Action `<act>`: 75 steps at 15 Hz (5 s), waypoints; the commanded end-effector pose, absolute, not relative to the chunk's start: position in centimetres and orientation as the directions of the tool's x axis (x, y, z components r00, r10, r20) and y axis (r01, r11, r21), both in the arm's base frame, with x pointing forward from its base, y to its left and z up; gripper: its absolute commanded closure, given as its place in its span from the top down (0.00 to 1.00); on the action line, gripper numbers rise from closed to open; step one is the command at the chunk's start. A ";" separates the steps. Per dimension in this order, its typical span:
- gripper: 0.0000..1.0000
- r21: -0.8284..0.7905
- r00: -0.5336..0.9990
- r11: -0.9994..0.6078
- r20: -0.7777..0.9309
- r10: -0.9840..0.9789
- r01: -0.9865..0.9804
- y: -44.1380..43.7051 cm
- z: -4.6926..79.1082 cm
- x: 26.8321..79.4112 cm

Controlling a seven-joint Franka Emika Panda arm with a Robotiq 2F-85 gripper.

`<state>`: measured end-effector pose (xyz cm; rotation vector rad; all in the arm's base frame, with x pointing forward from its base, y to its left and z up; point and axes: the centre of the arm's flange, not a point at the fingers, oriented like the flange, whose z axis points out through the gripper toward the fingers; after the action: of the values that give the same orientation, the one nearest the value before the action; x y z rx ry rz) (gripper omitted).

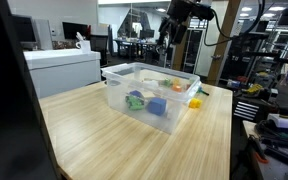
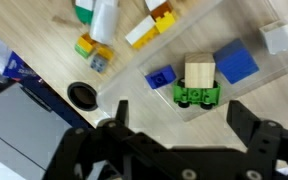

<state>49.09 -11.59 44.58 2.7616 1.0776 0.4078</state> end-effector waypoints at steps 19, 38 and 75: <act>1.00 0.095 0.681 -0.675 -0.094 0.726 0.732 -33.4 29.5 52.1; 0.34 -0.066 0.474 -0.484 -0.124 0.872 0.873 -34.4 24.4 49.3; 1.00 0.218 0.951 -0.931 0.039 0.307 0.291 -29.5 33.1 50.8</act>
<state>50.17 -27.54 36.88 2.8845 0.6616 0.1376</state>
